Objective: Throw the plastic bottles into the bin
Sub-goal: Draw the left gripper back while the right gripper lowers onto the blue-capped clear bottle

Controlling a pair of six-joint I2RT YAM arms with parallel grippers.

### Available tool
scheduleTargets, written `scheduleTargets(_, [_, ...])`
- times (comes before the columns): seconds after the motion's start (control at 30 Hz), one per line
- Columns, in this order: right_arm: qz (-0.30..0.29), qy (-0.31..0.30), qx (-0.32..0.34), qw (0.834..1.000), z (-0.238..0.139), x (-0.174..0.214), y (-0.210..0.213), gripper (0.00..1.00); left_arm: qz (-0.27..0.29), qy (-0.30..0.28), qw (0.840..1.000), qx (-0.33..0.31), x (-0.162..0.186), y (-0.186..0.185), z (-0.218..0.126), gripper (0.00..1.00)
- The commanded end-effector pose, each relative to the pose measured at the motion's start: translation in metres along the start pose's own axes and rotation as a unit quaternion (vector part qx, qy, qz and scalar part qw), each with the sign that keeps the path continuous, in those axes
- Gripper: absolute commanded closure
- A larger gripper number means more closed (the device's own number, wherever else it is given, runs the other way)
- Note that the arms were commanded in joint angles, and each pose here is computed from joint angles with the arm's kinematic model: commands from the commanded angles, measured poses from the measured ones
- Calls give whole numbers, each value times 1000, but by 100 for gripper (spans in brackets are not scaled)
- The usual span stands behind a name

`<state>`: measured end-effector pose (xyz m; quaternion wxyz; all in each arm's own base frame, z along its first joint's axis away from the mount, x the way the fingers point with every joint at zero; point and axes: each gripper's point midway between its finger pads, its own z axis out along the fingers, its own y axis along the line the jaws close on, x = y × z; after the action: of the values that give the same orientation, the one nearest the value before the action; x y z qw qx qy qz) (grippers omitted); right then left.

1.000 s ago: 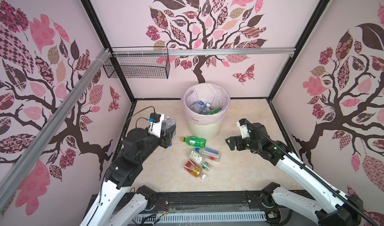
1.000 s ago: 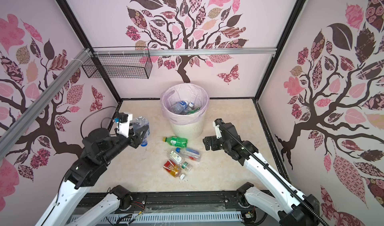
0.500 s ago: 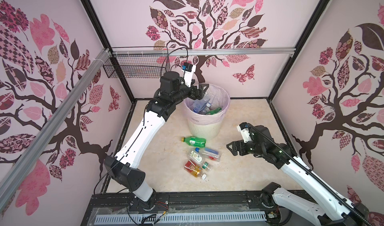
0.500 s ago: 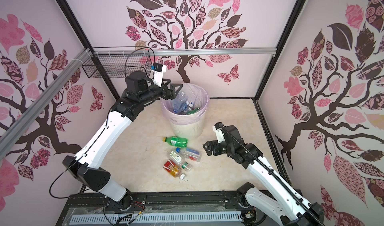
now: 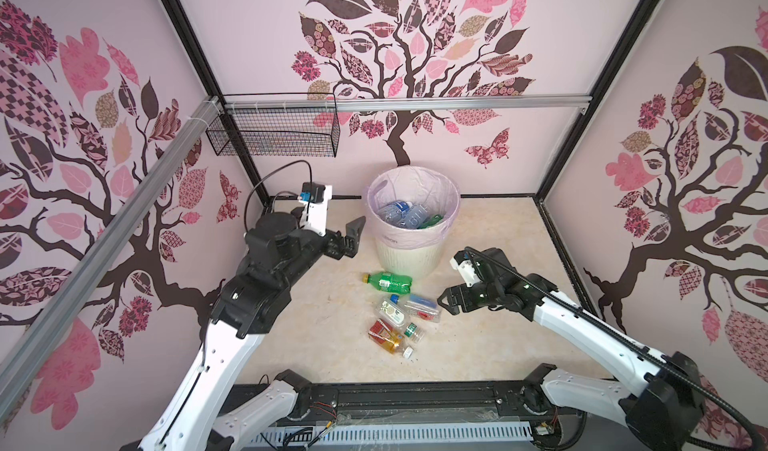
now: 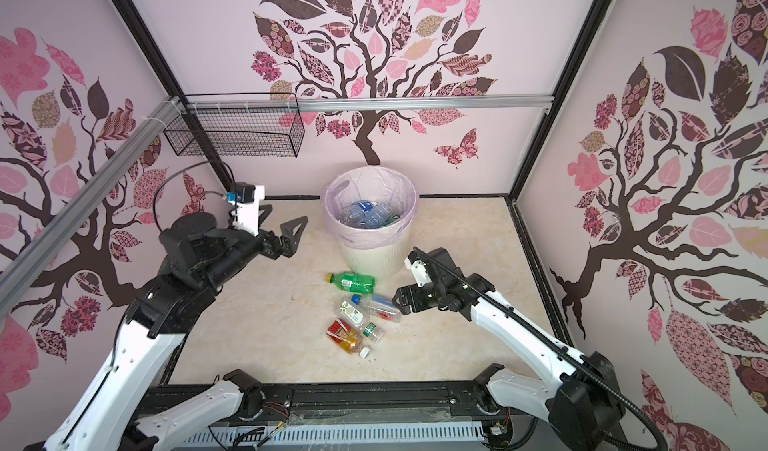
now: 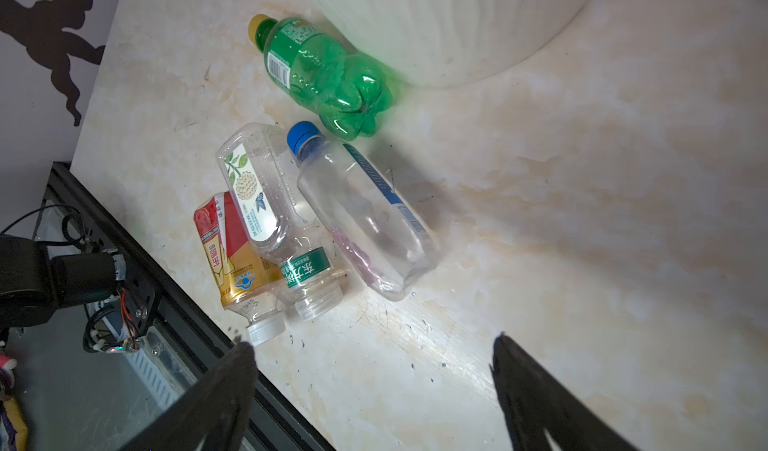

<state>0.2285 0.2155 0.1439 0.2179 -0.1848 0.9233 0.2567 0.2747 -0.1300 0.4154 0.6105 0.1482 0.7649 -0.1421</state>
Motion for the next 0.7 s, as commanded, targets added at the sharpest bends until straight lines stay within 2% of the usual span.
scheduleTargets(0.0, [-41, 8, -11, 999, 21, -4, 10, 9, 7, 80, 995, -59, 65, 23, -7, 2])
scheduleTargets(0.13, [-79, 23, -9, 997, 40, 0, 5, 9, -3, 100, 991, -83, 101, 33, -26, 2])
scheduleTargets(0.27, [-88, 21, -6, 996, 56, -2, 0, 10, -25, 106, 989, -96, 127, 38, -36, 2])
scheduleTargets(0.43, [-96, 20, -9, 995, 76, -8, -1, 9, -40, 104, 989, -98, 140, 39, -38, 2])
scheduleTargets(0.67, [-109, 59, -21, 992, 102, 6, 6, 8, -28, 106, 989, -99, 141, 40, -41, 2])
